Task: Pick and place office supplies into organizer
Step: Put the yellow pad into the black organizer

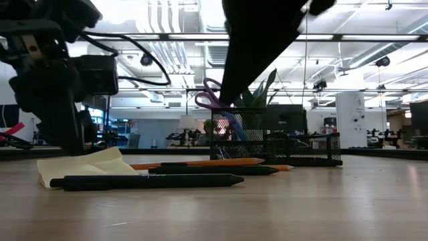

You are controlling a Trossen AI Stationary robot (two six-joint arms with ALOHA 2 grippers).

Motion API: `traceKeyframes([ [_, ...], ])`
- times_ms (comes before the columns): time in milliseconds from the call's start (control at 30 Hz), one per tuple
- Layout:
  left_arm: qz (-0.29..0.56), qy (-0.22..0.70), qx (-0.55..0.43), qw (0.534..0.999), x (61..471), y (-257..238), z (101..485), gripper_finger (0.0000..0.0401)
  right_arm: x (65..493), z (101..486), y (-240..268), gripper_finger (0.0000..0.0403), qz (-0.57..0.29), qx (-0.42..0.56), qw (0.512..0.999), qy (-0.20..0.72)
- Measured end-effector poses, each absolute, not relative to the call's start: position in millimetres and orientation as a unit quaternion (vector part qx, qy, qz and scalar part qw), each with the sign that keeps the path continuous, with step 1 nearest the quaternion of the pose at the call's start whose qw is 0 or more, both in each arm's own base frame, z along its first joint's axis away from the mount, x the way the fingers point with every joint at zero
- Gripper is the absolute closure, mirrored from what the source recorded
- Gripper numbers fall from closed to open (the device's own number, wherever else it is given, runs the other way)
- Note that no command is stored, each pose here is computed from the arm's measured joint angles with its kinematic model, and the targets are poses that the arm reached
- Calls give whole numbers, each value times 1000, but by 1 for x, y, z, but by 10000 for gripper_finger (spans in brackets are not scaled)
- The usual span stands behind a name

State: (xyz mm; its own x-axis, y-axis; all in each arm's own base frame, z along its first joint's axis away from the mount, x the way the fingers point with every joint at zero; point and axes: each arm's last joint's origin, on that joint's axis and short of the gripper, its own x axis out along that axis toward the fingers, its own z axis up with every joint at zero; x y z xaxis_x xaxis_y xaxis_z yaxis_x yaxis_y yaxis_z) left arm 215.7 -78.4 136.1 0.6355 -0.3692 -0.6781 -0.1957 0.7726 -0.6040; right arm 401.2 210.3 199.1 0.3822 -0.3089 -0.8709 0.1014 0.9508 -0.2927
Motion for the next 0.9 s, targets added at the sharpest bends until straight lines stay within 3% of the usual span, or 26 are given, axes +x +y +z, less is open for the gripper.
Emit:
traceKeyframes([
  [900, -50, 433, -299, 849, 246, -88, 123, 278, 393, 198, 221, 204, -158, -78, 834, 523],
])
